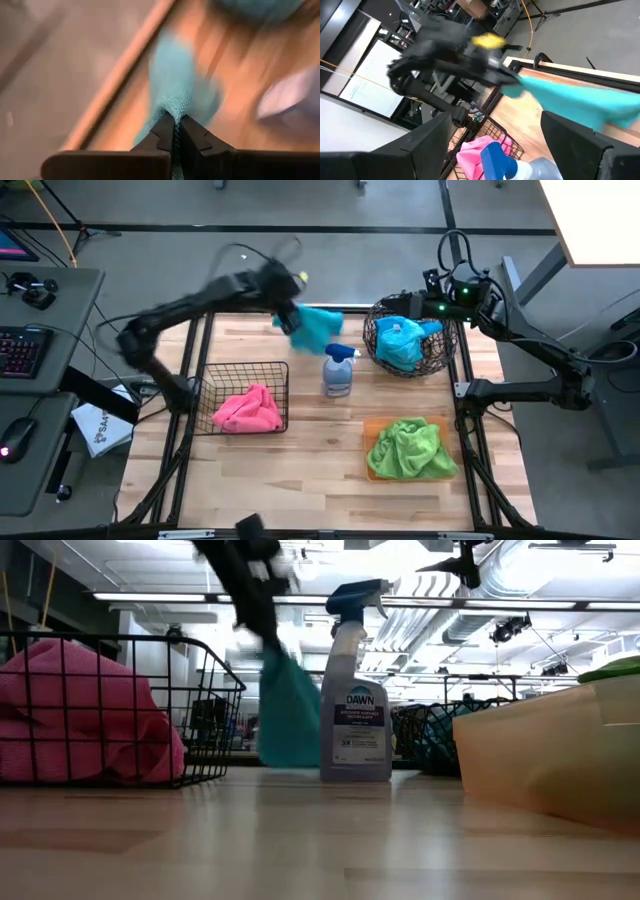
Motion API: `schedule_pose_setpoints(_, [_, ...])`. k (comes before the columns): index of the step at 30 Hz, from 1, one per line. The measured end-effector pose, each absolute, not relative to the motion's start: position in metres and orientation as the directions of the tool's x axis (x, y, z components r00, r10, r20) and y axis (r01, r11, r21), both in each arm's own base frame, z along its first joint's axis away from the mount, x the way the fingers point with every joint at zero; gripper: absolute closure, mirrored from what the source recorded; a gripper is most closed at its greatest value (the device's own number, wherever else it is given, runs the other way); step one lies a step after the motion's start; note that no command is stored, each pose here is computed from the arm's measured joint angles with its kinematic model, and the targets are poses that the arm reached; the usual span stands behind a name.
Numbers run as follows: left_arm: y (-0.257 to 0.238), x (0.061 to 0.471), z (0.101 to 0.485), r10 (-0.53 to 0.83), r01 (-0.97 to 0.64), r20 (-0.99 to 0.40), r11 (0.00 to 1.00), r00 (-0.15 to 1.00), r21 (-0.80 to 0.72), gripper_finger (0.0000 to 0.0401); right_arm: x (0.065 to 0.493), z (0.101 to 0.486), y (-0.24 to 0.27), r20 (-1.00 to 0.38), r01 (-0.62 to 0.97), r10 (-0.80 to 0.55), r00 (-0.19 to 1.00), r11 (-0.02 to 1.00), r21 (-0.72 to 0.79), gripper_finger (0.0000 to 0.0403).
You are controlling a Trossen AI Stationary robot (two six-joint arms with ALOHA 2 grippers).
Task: Sort microfiber towel by color & place in baskets
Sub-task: Put the blue microfiber cloth into the right wire basket
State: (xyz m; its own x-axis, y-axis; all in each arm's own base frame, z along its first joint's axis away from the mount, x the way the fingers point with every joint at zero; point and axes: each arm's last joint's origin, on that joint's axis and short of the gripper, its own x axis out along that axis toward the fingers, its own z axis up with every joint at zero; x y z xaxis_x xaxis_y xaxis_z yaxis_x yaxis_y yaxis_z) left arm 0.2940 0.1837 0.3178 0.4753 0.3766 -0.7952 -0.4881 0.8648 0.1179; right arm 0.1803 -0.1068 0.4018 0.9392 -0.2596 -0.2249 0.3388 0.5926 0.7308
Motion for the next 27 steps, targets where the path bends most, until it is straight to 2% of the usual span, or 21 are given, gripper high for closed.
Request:
schedule_pose_setpoints(4, [0.157,0.263,0.389,0.451,-0.478,-0.588,0.870,0.671,0.122,0.0401,0.185,0.404,-0.106,-0.195,0.311,-0.250,0.948,0.611,0.728,0.0101])
schedule_pose_setpoints(10, [0.113,0.234,0.454,0.410,-0.404,-0.325,0.910,0.852,0.090,0.0401,0.213,0.414,-0.094,-0.034,0.139,-0.151,0.988,0.771,0.621,0.0101])
schedule_pose_setpoints(16, [0.083,0.234,0.476,0.332,-0.331,-0.257,0.943,0.908,0.048,0.0401,0.259,0.407,-0.074,0.059,0.009,-0.040,0.997,0.891,0.454,0.0101])
schedule_pose_setpoints(22, [0.058,0.242,0.488,0.240,-0.238,-0.176,0.971,0.955,0.030,0.0401,0.293,0.391,-0.052,0.024,0.035,-0.045,0.999,0.954,0.299,0.0101])
schedule_pose_setpoints(27, [0.042,0.246,0.493,0.180,-0.182,-0.118,0.983,0.977,-0.003,0.0401,0.312,0.401,-0.036,-0.017,0.105,-0.103,0.995,0.982,0.158,0.0101])
